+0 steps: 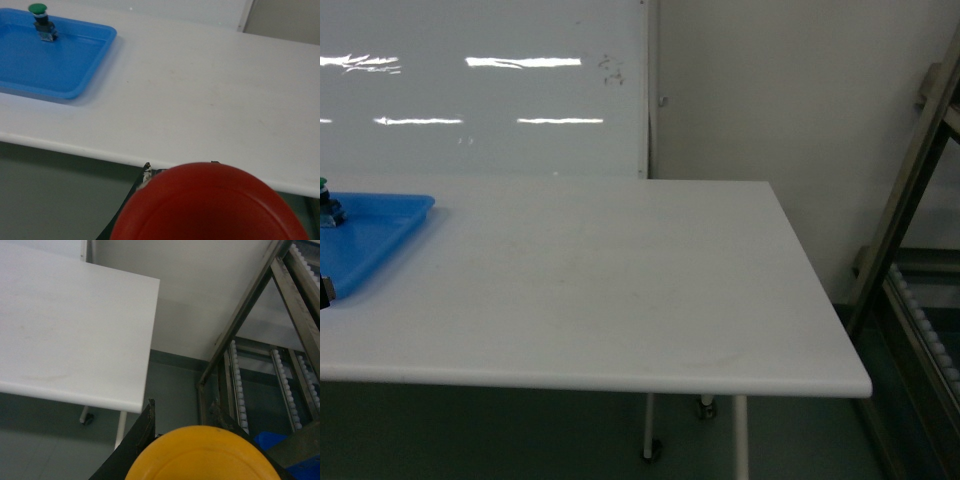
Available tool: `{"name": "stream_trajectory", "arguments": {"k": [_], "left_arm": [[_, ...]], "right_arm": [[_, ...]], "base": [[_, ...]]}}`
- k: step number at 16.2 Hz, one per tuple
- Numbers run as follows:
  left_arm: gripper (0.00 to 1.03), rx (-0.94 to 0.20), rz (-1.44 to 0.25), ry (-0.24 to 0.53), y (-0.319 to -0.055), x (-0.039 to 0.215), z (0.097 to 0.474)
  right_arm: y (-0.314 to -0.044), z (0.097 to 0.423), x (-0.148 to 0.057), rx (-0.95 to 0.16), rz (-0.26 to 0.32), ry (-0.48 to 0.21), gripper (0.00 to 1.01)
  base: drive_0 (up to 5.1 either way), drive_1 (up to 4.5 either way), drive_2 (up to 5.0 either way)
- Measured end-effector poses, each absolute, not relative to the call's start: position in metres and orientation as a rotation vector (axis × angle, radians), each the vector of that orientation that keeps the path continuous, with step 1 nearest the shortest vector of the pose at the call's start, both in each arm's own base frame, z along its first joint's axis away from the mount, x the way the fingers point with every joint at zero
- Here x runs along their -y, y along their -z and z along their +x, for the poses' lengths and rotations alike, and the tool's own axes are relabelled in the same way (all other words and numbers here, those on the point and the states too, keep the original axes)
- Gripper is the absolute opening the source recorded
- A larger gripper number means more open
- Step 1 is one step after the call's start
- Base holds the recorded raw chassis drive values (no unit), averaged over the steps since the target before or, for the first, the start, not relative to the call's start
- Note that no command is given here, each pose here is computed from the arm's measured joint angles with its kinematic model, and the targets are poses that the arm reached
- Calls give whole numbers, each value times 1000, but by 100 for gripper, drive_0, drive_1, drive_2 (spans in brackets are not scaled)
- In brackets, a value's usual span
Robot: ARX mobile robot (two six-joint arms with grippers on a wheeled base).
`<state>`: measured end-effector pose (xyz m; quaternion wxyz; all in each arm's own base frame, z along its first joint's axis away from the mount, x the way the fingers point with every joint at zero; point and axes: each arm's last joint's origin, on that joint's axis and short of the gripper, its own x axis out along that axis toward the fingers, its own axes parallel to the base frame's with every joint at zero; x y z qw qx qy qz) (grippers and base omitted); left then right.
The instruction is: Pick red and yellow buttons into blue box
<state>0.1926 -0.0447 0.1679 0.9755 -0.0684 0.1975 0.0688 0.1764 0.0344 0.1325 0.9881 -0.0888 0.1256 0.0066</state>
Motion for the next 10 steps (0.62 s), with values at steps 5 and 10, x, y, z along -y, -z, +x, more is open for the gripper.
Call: {"name": "stream_trajectory", "arguments": {"k": [5,10], "left_arm": [[25,-401,-137,-139,-168,45,193],[25,-401,-137,-137,-168,45,192]], "right_arm": [[-133,176,-34,-251,-178,-13,28],[-133,176,-35,-252,-179,-14,28]], "base": [[477,-372,-91],[470,-379,-99]]}}
